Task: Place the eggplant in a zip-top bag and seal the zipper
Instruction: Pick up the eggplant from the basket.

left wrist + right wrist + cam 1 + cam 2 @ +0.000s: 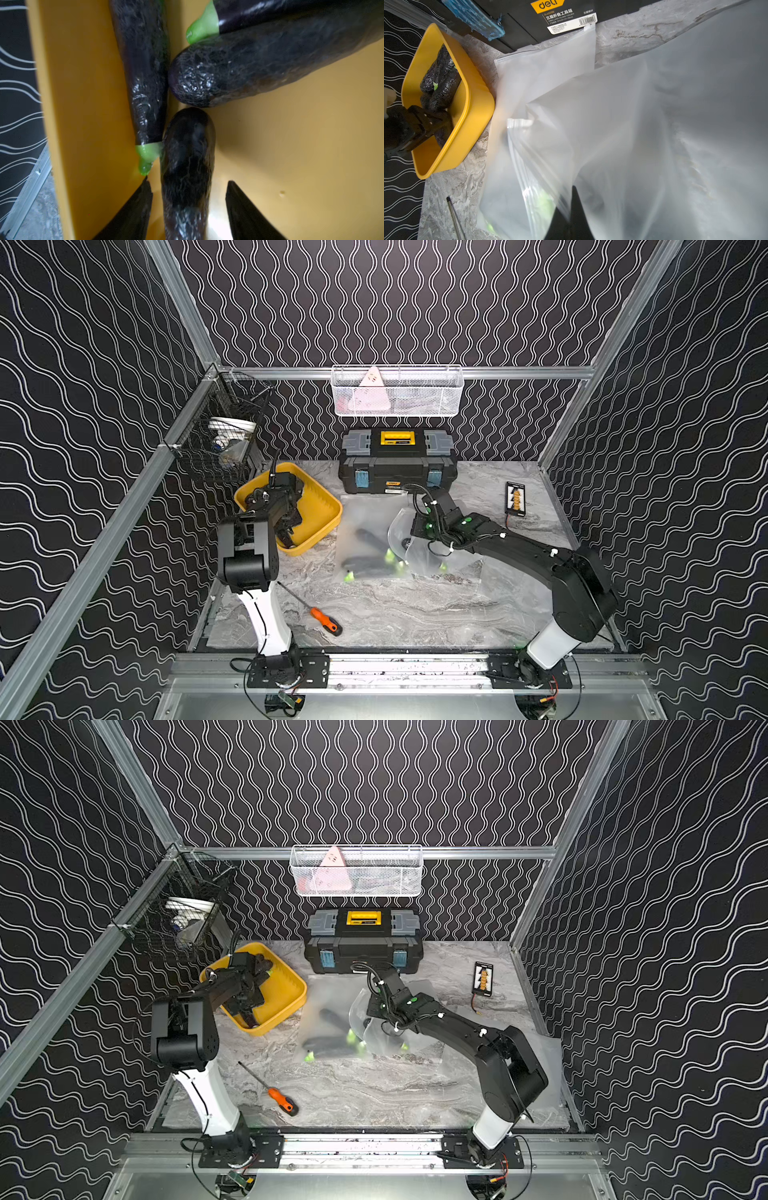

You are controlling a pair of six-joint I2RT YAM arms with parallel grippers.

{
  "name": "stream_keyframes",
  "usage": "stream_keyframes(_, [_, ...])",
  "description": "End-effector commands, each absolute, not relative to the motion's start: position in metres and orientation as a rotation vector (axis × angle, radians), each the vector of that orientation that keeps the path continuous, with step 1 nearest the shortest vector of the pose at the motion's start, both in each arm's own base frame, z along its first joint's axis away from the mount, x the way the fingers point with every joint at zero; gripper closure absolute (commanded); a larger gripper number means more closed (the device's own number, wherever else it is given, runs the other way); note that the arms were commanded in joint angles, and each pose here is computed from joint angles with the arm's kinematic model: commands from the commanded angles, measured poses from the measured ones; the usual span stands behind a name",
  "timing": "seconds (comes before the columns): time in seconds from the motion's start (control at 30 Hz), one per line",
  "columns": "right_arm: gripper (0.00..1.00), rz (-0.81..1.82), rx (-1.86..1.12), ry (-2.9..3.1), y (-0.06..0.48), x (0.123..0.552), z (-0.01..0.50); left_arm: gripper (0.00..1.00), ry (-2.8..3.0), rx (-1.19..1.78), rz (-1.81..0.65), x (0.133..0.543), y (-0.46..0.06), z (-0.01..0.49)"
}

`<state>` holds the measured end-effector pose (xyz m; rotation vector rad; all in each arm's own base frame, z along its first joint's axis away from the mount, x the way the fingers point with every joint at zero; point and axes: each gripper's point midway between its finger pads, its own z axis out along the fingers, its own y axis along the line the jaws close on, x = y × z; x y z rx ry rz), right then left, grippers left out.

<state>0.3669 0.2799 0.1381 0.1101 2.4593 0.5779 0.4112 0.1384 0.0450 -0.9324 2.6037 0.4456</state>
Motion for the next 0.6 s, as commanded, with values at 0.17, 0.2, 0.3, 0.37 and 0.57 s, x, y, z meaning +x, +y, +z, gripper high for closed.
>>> stream_keyframes(0.17, [0.95,0.627,0.129,2.433,0.283,0.374,0.145,0.43,2.63,-0.913,0.446,0.414,0.139,0.035])
stream_keyframes(0.2, [0.95,0.629,0.132,2.434,0.282,0.373,0.144,0.43,2.638,-0.916,0.453,0.413,0.139,0.032])
stream_keyframes(0.3, [0.95,0.632,0.143,2.432,0.28,0.374,0.144,0.48,2.63,-0.925,0.427,0.412,0.137,0.031])
stream_keyframes(0.37, [0.95,0.634,0.147,2.431,0.279,0.375,0.145,0.54,2.624,-0.927,0.408,0.414,0.135,0.032])
stream_keyframes(0.57, [0.95,0.625,0.153,2.426,0.274,0.374,0.147,0.62,2.569,-0.936,0.378,0.416,0.134,0.05])
